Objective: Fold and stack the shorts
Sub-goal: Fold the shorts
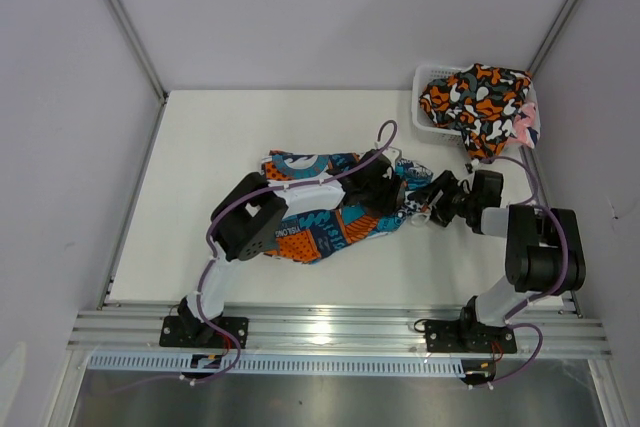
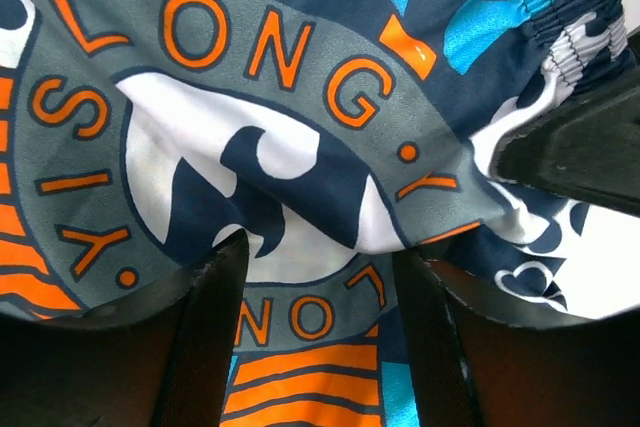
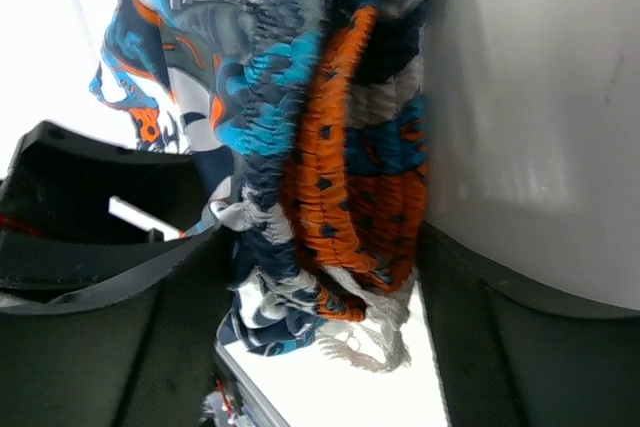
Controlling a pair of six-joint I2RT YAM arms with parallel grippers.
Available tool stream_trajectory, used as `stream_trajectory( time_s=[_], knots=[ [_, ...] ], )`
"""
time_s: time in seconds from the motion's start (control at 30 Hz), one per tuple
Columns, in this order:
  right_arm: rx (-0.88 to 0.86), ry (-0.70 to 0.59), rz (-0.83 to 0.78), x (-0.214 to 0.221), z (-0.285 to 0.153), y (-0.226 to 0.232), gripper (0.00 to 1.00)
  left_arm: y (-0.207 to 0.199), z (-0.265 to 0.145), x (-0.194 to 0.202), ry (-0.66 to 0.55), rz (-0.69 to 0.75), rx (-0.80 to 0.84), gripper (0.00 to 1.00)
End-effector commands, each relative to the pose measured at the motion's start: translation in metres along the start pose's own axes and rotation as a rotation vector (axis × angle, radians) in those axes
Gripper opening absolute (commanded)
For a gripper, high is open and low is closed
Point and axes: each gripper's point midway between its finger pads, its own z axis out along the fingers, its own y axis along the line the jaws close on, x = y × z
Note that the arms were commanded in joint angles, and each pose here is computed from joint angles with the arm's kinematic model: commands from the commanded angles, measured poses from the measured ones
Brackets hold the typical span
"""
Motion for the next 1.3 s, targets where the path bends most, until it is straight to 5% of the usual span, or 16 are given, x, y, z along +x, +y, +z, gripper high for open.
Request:
stream_trajectory(
  time_s=[0.0,0.23,0.43,0.5,0.57,0.6,0.63,0.8,1.07,1.27],
  knots=[
    [0.080,-0.035,0.028,-0.002,0.006,-0.014,0.68,0.004,0.005,0.013,0.051,0.027,-0.004,0.61],
    [0.253,-0.155,-0.034,-0.031,-0.012,-0.022,0.16,0.016,-0.003,0.021,0.059,0.055,-0.056,0.60],
    [0.488,-0.217,-0.237,-0.042,-0.042,-0.014,0.04,0.024,-0.009,0.018,0.049,0.069,-0.103,0.61],
    [0.518,-0.201,-0.308,-0.038,-0.042,-0.005,0.06,0.024,-0.011,0.017,0.047,0.069,-0.104,0.61],
    [0.558,-0.171,-0.408,-0.030,-0.043,0.007,0.19,0.023,-0.014,0.015,0.043,0.071,-0.103,0.62],
    [0.578,-0.151,-0.435,-0.025,-0.045,0.008,0.29,0.024,-0.014,0.015,0.041,0.071,-0.108,0.62],
    [0.564,-0.129,-0.466,-0.019,-0.042,0.015,0.57,0.024,-0.015,0.015,0.044,0.074,-0.109,0.62],
    [0.389,-0.055,-0.440,-0.004,-0.044,0.038,0.89,0.031,-0.018,0.022,0.060,0.080,-0.132,0.62],
    [0.235,-0.079,-0.254,-0.021,-0.062,0.024,0.96,0.055,-0.030,0.041,0.093,0.072,-0.184,0.62],
    [0.125,-0.028,-0.219,-0.019,-0.047,0.030,0.69,0.072,-0.036,0.064,0.126,0.070,-0.224,0.62]
  ],
)
